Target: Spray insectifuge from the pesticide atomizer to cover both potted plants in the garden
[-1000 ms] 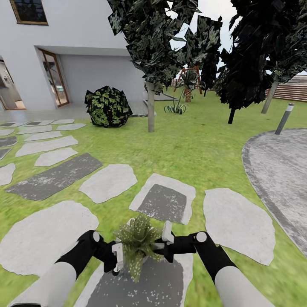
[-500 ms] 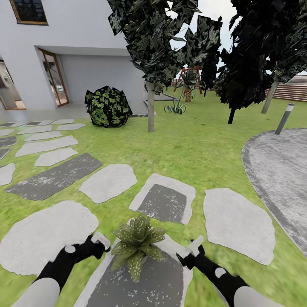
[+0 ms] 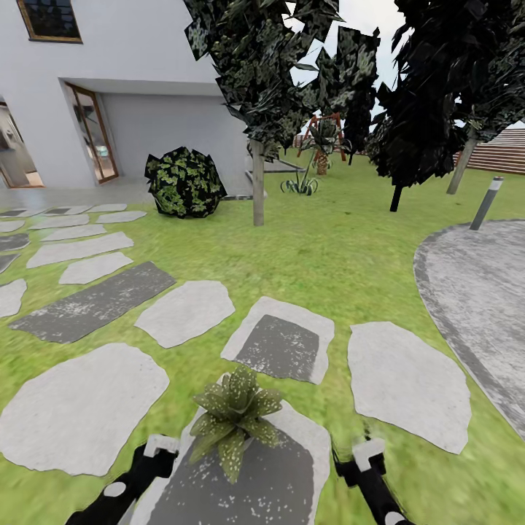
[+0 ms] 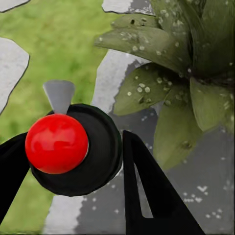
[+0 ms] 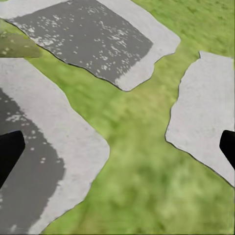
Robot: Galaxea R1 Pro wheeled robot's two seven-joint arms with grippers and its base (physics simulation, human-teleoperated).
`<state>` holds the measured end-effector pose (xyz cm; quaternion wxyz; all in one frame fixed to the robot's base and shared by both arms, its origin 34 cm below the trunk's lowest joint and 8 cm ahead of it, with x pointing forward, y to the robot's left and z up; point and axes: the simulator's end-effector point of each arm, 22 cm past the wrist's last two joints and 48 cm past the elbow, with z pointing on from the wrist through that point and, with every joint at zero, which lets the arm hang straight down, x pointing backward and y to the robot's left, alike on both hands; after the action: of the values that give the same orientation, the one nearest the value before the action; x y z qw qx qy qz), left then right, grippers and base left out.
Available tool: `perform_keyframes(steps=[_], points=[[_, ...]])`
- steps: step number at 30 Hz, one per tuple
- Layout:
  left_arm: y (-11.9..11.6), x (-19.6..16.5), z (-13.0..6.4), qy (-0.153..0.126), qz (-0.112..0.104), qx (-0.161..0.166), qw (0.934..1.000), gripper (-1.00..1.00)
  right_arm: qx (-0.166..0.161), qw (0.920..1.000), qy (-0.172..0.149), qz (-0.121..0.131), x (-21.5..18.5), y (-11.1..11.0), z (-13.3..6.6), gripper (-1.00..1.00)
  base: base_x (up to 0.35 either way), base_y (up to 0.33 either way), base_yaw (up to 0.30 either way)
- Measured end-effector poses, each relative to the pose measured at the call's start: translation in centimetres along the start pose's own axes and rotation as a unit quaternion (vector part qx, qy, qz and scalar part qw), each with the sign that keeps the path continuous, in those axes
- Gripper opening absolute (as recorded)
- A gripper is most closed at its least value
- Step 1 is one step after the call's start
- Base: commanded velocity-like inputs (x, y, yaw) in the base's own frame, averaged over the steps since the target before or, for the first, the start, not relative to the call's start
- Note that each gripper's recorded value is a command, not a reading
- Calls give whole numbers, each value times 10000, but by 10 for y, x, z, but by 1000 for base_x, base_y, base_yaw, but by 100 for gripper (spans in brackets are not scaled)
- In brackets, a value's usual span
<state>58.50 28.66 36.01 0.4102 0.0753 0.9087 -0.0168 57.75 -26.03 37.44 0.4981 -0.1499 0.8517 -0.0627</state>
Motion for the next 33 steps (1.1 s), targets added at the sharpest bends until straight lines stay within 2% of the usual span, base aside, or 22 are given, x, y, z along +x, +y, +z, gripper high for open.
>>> perform_keyframes(steps=[2, 5, 7, 9, 12, 14, 15, 16, 22, 28, 33], points=[[-4, 10, -1, 92, -82, 29, 9999, -100, -69, 9998, 182, 20, 20, 9, -11, 100, 0, 0, 0], [9, 24, -5, 198, -428, -191, 9987, -100, -128, 9994, 329, 36, 37, 18, -22, 100, 0, 0, 0], [16, 48, -15, 353, -513, -352, 9974, -100, -156, 9991, 382, 47, 44, 22, -27, 100, 0, 0, 0], [31, 66, -24, 444, -516, -577, 9960, -100, -170, 9990, 405, 51, 47, 24, -29, 100, 0, 0, 0], [42, 74, -30, 492, -486, -692, 9952, -100, -206, 9987, 466, 56, 54, 28, -34, 100, 0, 0, 0], [42, 76, -30, 502, -480, -691, 9952, -100, -220, 9986, 479, 67, 56, 31, -36, 100, 0, 0, 0], [42, 77, -31, 511, -481, -690, 9951, -100, -372, 9979, 513, 123, 58, 54, -42, 100, 0, 0, 0], [42, 77, -31, 512, -482, -690, 9951, -100, -366, 9978, 520, 173, 58, 57, -43, 100, 0, 0, 0], [44, 77, -31, 510, -479, -704, 9951, -100, -372, 9977, 542, 192, 61, 60, -45, 100, 0, 0, 0], [43, 78, -31, 522, -470, -690, 9951, -100, -453, 9956, 794, 204, 91, 71, -68, 100, 0, 0, 0], [43, 79, -32, 527, -471, -692, 9951, -100, -468, 9951, 843, 207, 97, 73, -73, 100, 0, 0, 0]])
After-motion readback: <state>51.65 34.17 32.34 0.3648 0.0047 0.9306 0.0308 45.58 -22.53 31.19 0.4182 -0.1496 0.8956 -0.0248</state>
